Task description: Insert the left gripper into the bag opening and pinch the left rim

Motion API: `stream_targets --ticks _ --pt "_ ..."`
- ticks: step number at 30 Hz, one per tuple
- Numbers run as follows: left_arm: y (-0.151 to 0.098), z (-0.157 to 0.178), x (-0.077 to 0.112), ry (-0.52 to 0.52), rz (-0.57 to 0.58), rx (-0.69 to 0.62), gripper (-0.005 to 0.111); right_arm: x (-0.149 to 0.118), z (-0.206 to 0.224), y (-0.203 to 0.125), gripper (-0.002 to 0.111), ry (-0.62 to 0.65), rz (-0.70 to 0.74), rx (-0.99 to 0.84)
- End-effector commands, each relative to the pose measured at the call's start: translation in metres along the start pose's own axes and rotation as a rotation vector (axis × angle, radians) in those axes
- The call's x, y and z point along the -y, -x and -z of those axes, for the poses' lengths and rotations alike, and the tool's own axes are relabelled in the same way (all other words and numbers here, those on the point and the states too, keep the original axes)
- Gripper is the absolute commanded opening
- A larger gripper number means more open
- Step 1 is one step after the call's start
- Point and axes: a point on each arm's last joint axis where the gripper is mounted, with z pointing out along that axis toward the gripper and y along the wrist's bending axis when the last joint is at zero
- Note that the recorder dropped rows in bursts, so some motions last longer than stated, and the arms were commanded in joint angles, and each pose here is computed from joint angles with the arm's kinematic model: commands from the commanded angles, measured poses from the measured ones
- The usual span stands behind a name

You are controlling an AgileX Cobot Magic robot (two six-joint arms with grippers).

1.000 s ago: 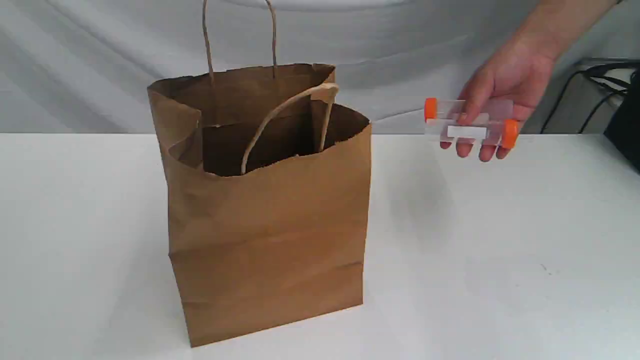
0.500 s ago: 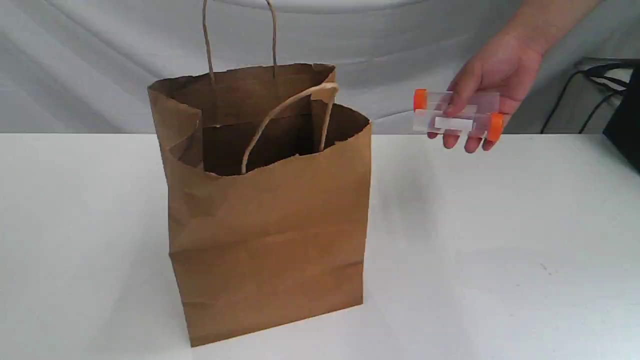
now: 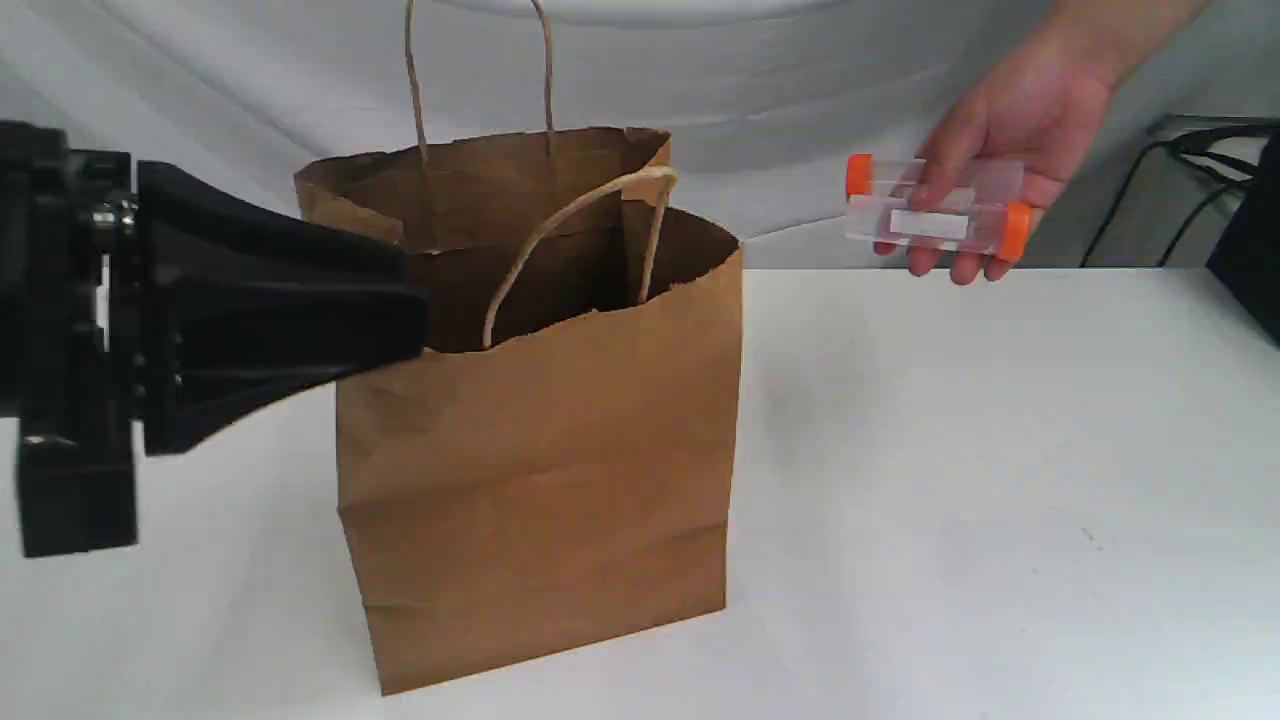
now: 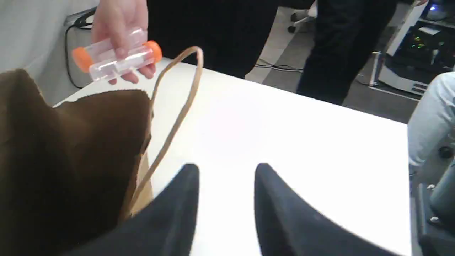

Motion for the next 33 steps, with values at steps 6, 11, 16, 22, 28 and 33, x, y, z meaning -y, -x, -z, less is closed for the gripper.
stream_targets --ticks 6,11,16,22,28,33 --pt "-0.005 -0.018 -0.003 0.195 -0.107 -0.022 0.056 0.007 -0.025 -0.002 0.0 0.034 -0.009 -0.05" --pt "-0.004 -0.029 0.0 0.266 -0.156 -0.034 0.056 0.007 -0.043 -0.003 0.0 0.108 -0.015 -0.049" --pt "-0.015 -0.046 -0.003 0.232 -0.131 -0.085 0.056 0.012 -0.063 -0.008 0.0 0.139 -0.034 -0.081" --pt "-0.027 -0.06 -0.012 0.225 -0.102 -0.14 0.055 0.018 -0.081 -0.014 0.0 0.139 -0.049 -0.121" --pt "-0.018 -0.064 -0.016 0.224 -0.072 -0.069 0.048 0.023 -0.095 -0.02 0.0 0.145 -0.048 -0.154" --pt "-0.01 -0.066 -0.015 0.207 -0.046 -0.007 0.043 0.025 -0.102 -0.023 0.0 0.154 -0.037 -0.167"
